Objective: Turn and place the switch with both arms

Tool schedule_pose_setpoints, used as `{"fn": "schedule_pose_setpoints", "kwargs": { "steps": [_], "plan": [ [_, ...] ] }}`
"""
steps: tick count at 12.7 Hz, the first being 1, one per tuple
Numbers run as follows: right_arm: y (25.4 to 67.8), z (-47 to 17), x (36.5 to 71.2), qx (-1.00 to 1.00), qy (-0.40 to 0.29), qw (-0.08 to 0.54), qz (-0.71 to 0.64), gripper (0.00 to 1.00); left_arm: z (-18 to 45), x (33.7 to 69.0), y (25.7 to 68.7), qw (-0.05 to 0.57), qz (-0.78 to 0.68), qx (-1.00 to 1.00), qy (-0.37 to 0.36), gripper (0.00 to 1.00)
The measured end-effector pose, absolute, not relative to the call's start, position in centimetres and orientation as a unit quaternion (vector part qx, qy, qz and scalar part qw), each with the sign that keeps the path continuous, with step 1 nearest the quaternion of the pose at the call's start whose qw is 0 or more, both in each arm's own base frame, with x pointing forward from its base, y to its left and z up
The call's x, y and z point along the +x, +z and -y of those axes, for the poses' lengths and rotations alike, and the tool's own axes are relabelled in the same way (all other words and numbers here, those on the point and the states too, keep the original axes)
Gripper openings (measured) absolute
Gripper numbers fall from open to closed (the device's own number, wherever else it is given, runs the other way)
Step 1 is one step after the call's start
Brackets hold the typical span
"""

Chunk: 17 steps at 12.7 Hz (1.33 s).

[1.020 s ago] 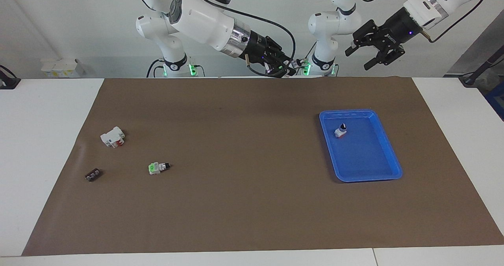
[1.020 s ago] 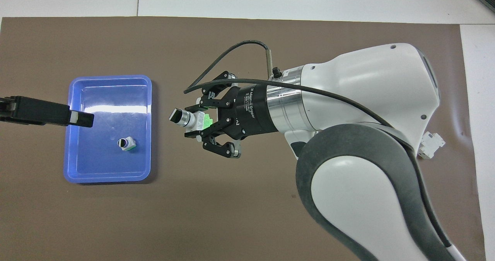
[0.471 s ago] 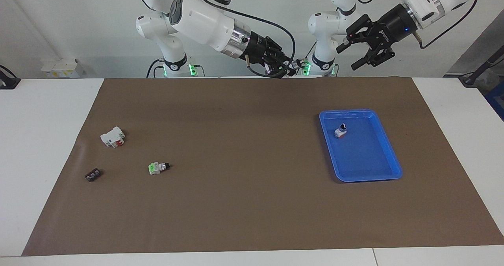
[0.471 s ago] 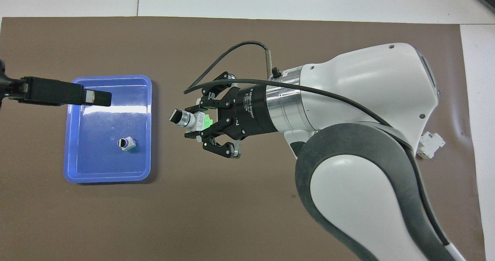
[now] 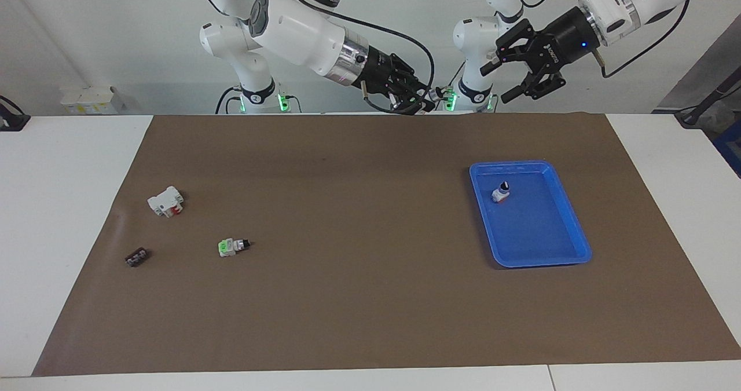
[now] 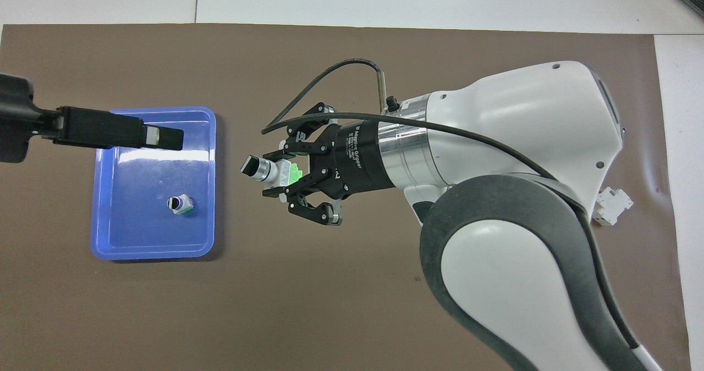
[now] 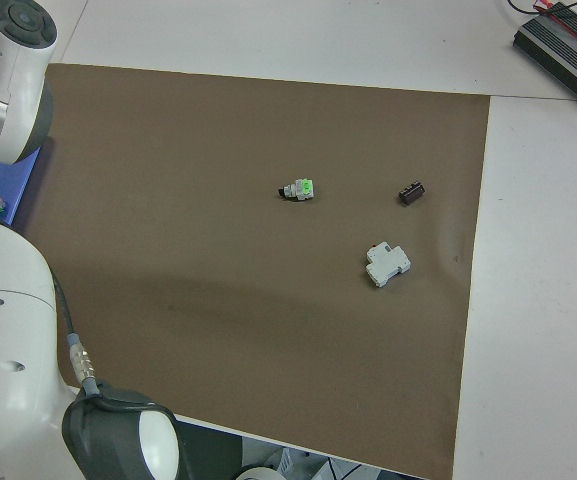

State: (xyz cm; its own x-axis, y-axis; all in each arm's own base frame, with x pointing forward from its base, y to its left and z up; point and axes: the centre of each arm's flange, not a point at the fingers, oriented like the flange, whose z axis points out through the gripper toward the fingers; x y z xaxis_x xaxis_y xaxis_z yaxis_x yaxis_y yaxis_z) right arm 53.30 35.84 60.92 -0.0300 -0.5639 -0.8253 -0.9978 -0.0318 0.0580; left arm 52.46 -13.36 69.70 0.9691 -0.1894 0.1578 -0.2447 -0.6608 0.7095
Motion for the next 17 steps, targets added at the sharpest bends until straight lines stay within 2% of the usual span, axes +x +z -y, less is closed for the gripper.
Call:
{"fn": "schedule_pose_setpoints", "kwargs": {
  "steps": [5, 6, 7, 10, 12, 17],
  "plan": [
    [60.9, -35.9, 53.3, -0.625, 0.354, 0.306, -0.625, 0.42, 18.6, 51.5, 67.5, 0.398, 0.126, 0.908, 0.05, 0.76],
    [60.9, -35.9, 53.3, -0.625, 0.354, 0.306, -0.625, 0.42, 18.9, 51.2, 67.3, 0.397, 0.127, 0.908, 0.048, 0.65],
    [60.9, -35.9, 53.3, -0.625, 0.354, 0.306, -0.625, 0.42, 18.9, 51.0, 67.2, 0.397, 0.128, 0.908, 0.047, 0.59],
    [60.8, -35.9, 53.3, -0.625, 0.354, 0.306, -0.625, 0.42, 19.1, 50.5, 67.5, 0.397, 0.132, 0.907, 0.044, 0.55],
    [60.8, -35.9, 53.3, -0.625, 0.354, 0.306, -0.625, 0.42, 19.4, 50.3, 67.4, 0.397, 0.136, 0.907, 0.04, 0.43],
    [60.8, -35.9, 53.3, -0.625, 0.354, 0.305, -0.625, 0.42, 20.0, 49.9, 67.1, 0.397, 0.141, 0.906, 0.033, 0.42]
  ]
}}
